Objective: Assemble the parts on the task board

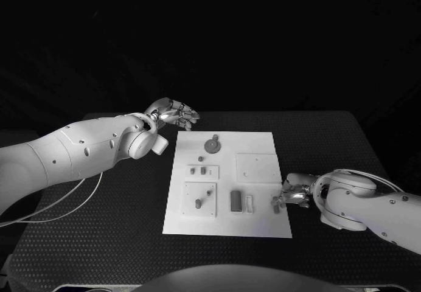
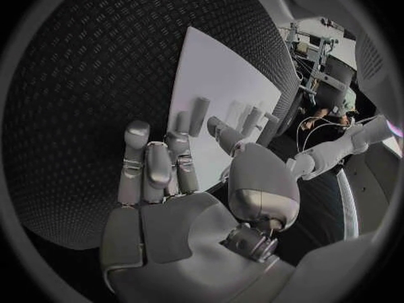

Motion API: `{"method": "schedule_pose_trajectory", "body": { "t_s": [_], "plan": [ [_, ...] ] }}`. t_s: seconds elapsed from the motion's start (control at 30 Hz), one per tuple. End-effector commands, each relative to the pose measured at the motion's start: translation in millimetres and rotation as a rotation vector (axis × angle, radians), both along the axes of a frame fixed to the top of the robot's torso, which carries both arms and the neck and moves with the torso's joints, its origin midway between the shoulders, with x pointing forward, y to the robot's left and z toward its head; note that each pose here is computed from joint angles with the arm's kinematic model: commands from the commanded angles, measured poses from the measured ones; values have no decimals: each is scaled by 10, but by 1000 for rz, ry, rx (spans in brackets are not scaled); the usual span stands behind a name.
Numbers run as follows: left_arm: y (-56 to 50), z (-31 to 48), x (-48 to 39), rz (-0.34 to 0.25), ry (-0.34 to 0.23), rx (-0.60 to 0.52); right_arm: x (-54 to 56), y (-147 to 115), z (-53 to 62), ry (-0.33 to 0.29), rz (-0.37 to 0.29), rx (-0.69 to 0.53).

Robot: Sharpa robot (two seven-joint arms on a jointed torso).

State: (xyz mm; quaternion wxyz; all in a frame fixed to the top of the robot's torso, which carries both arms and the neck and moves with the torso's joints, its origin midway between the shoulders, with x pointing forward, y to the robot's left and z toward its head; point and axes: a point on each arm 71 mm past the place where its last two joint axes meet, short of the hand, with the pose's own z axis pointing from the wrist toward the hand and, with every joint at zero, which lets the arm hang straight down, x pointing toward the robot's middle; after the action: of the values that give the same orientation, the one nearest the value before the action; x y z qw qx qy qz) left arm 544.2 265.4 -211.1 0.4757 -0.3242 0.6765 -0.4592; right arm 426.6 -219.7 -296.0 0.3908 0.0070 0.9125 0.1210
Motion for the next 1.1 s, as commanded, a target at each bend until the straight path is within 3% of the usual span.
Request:
{"method": "schedule_pose_trajectory", "body": {
  "t_s": [0.03, 0.3, 0.73, 1.1],
  "plan": [
    [-18, 14, -4, -11, -5, -11, 0, 13, -46, -21, 36, -54],
    [-4, 15, -5, -7, -4, -9, -66, 117, -226, -31, 79, -95],
    [3, 18, -9, -6, -7, -10, -99, 171, -257, -4, 119, -119],
    [-3, 17, -9, -5, -6, -10, -110, 202, -242, 21, 35, 14]
  ]
}}
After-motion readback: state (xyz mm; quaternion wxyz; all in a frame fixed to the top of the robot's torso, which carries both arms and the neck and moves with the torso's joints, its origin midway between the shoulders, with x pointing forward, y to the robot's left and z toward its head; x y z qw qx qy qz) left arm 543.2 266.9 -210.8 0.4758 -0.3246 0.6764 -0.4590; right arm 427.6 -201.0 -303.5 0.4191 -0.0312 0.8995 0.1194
